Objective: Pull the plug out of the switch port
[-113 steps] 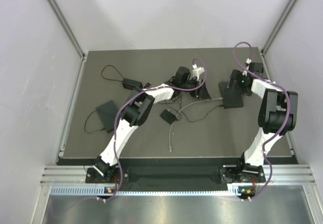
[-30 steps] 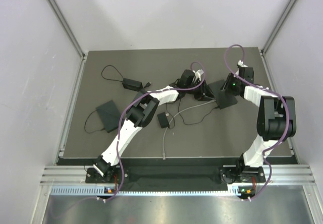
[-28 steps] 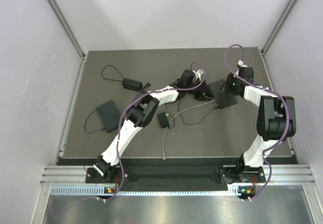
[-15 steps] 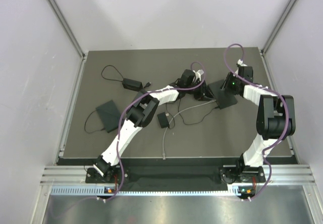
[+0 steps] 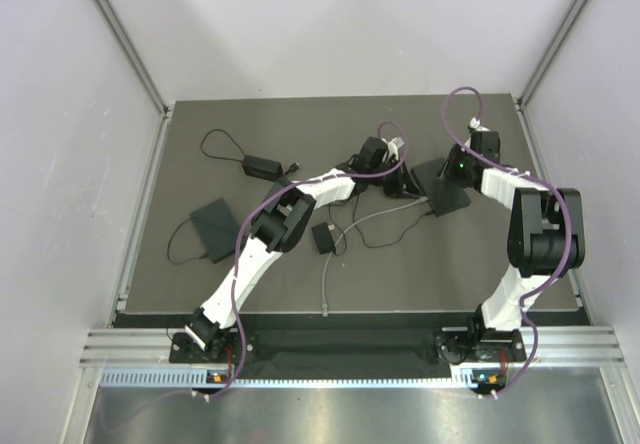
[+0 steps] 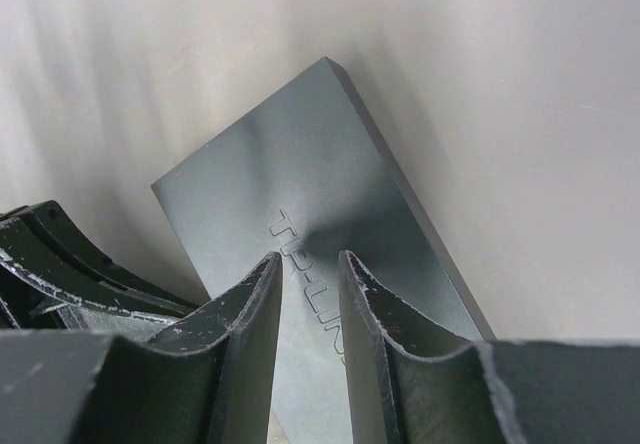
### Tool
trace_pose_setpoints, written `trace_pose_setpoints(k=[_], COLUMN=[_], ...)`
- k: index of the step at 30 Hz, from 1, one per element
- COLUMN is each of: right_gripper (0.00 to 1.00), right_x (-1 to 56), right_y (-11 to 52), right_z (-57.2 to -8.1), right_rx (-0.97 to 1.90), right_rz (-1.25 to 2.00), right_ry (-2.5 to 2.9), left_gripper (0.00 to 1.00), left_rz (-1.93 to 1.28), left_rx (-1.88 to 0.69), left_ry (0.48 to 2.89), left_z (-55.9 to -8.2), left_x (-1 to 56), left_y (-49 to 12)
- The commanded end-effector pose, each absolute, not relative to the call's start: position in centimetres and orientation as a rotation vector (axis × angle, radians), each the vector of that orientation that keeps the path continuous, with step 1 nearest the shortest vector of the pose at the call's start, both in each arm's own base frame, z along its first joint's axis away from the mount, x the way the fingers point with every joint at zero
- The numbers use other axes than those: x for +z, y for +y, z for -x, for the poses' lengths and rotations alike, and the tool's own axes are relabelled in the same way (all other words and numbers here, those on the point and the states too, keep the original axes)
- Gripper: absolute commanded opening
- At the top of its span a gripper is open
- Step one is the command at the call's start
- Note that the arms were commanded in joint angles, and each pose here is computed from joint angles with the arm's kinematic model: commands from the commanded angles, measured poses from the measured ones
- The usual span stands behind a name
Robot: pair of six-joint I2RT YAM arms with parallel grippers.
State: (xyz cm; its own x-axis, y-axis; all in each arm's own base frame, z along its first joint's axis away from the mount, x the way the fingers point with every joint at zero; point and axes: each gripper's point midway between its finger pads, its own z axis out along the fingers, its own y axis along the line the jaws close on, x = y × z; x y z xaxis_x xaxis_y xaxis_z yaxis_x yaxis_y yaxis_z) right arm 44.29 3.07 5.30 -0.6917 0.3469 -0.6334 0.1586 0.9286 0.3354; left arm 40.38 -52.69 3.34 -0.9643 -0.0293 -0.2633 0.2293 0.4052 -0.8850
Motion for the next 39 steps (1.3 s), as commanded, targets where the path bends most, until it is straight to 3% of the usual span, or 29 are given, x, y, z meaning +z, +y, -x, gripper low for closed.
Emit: trace_pose_setpoints(k=[1,3,7,16,32,39], right_gripper=[0.31,0.31,0.31,0.31,0.31,0.31], right_x=[1.8,1.9,1.9,1.7,2.0,1.9], right_y=[2.9,2.7,2.8,2.8,3.1,3.1], right_z=[-41.4,-41.4,-41.5,-41.6,-41.9,-41.8], right_rx=[0.258,0.253,0.255,0.260,0.279,0.278], right_rz=[-0.378,-0.377,-0.371,-0.364,-0.349,-0.348], right_ry=[2.493,2.491,2.494,2.501,2.490,2.493], left_gripper=[0.00,0.02,0.29,0.46,0.48,0.43], left_rz=[-0.219,-0.221,-0.213,-0.266,-0.337,-0.311], left_rx=[-1.574,-1.594,-1.655,-1.787,-1.794,-1.828], left_ry=[2.451,2.444,2.392,2.358,2.409,2.408], left_z=[-39.4,-39.4,-39.8,-39.7,-38.5,-37.7], left_x=[2.1,2.5,3.3,4.1,2.9,2.3], left_y=[-52.7,-52.6,-51.8,-51.7,-52.2,-53.2])
